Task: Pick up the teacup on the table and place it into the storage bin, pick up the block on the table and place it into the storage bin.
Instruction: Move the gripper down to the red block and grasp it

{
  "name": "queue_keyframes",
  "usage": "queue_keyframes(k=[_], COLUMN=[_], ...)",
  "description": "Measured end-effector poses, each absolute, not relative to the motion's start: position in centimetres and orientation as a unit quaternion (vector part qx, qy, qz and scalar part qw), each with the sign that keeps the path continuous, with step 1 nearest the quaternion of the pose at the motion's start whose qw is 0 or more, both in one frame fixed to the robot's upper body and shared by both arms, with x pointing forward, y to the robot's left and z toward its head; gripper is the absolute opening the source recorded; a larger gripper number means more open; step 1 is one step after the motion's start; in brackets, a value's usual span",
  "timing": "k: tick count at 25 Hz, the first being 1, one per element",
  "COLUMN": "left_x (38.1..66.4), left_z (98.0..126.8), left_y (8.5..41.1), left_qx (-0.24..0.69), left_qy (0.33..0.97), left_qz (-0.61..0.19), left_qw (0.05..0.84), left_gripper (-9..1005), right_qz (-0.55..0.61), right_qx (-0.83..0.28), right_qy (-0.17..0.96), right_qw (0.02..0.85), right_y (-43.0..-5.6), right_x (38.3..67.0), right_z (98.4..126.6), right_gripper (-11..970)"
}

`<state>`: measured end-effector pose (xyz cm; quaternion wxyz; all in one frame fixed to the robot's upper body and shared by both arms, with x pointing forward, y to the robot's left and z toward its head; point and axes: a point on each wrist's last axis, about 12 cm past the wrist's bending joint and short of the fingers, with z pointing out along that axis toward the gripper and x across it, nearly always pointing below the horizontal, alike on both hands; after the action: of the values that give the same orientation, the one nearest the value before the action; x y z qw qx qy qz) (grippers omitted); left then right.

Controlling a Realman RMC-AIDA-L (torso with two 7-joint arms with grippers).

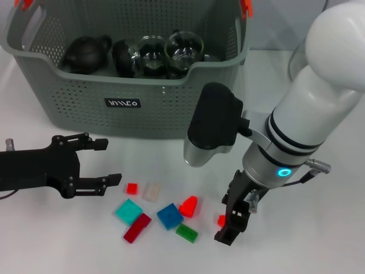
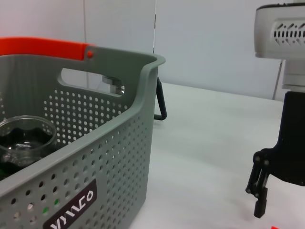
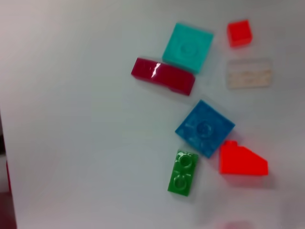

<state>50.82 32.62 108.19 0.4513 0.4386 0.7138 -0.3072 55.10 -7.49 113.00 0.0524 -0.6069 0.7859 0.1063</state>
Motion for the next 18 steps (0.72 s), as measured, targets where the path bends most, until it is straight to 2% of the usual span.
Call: queue_keyframes(k=[4, 9, 18], left_x=[50.8, 50.8, 50.8], left_z=[108.0, 107.9, 107.9], left_y=[32.5, 32.4, 32.5], left_qx=[0.437, 0.437, 0.437], left_qy=[0.712, 0.713, 0.712], left_qz=[-0.310, -0.310, -0.308], left_qw=[0.453, 0.453, 0.454], left_gripper=[829, 829, 829], right_qz=[0.099, 0.091, 0.084], right_qx=[-0.613, -0.619, -0.623], right_qy=[0.781, 0.777, 0.775], right_qw=[0.059, 0.069, 0.066], right_y=[-7.3, -7.0, -6.9], right_x=[55.0, 55.0, 54.8], right_z=[112.5, 111.9, 111.1], right_gripper=[888, 718, 719])
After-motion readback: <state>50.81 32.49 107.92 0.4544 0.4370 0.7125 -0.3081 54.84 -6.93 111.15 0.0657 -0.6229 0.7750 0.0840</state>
